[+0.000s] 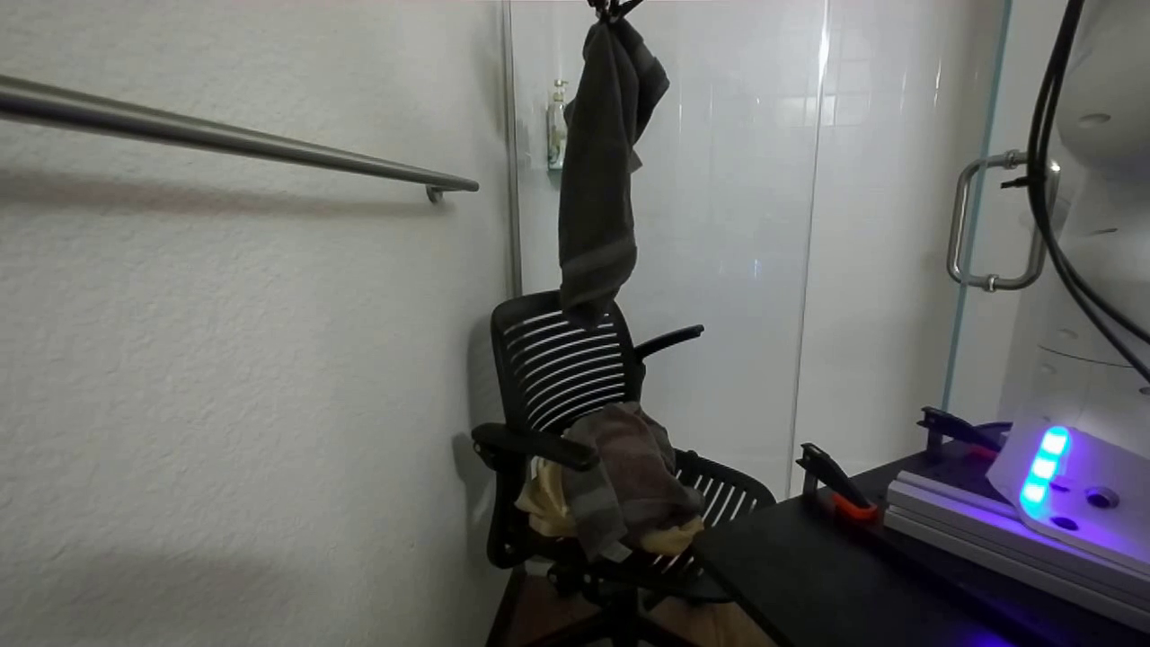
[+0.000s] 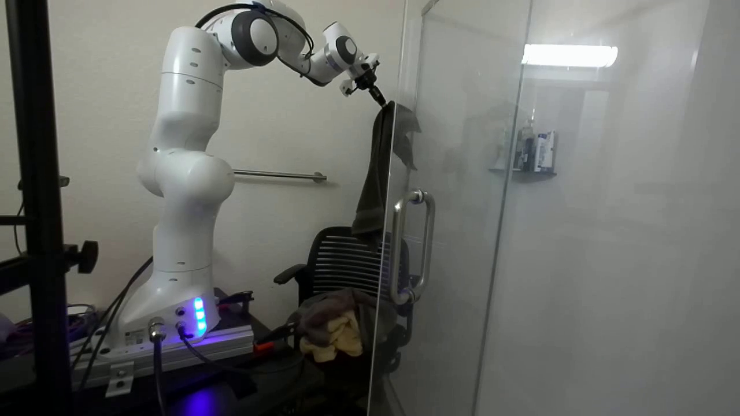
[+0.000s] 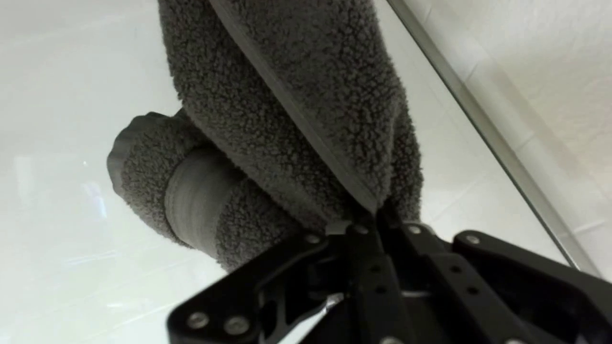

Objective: Move the towel from the seat of the chair to the back of the chair

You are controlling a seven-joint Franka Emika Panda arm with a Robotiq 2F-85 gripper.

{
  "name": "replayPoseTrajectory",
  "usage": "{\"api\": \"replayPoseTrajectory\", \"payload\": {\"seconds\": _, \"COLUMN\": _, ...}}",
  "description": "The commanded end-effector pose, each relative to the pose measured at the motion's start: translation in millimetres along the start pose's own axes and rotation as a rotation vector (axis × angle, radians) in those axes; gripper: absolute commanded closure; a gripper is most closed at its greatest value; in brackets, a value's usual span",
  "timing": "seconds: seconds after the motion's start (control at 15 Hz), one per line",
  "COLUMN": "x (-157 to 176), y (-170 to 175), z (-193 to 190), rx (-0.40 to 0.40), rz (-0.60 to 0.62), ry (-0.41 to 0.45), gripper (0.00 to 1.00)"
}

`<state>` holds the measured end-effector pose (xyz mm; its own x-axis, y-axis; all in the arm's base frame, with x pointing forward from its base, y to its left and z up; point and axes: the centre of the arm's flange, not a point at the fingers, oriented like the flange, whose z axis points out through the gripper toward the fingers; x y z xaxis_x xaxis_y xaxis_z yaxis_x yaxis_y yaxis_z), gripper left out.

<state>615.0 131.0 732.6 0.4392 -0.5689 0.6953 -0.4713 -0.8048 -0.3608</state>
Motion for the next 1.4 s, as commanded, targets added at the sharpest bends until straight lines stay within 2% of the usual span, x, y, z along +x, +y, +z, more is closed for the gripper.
{"api": "replayPoseTrajectory", "payload": {"seconds": 0.0, "x": 18.6, "y": -26.4, "z": -7.1, "rx": -0.009, "rz": 0.012, "ry": 0.104, "gripper": 0.98}}
{"api": "replayPoseTrajectory", "payload": {"seconds": 0.27, "x": 30.6, "y": -41.0, "z": -5.1, "rx": 0.018, "rz": 0.066, "ry": 0.169, "gripper": 0.98}}
{"api": "replayPoseTrajectory", "payload": {"seconds": 0.4, "x": 22.1, "y": -38.2, "z": 3.7, "rx": -0.006, "rz": 0.045, "ry": 0.105, "gripper": 0.98}}
{"api": "replayPoseTrajectory", "payload": {"seconds": 0.47, "x": 17.5, "y": -26.7, "z": -2.9, "rx": 0.009, "rz": 0.054, "ry": 0.128, "gripper": 0.93}}
{"api": "replayPoseTrajectory", "payload": {"seconds": 0.73, "x": 11.2, "y": -28.8, "z": 9.2, "rx": -0.003, "rz": 0.049, "ry": 0.113, "gripper": 0.93}}
{"api": "replayPoseTrajectory", "payload": {"seconds": 0.8, "x": 6.0, "y": -22.7, "z": 12.5, "rx": -0.023, "rz": 0.037, "ry": 0.117, "gripper": 0.98}}
{"api": "replayPoseTrajectory", "payload": {"seconds": 0.87, "x": -4.8, "y": -15.5, "z": 24.8, "rx": -0.016, "rz": 0.018, "ry": 0.072, "gripper": 0.98}}
{"api": "replayPoseTrajectory", "payload": {"seconds": 0.93, "x": -10.1, "y": -14.4, "z": 33.0, "rx": -0.013, "rz": 0.010, "ry": 0.065, "gripper": 0.98}}
{"api": "replayPoseTrajectory", "payload": {"seconds": 1.2, "x": -10.9, "y": -36.2, "z": 81.2, "rx": 0.090, "rz": 0.025, "ry": 0.110, "gripper": 0.98}}
{"api": "replayPoseTrajectory", "payload": {"seconds": 1.33, "x": 5.2, "y": -53.4, "z": 85.6, "rx": 0.132, "rz": 0.013, "ry": 0.180, "gripper": 0.98}}
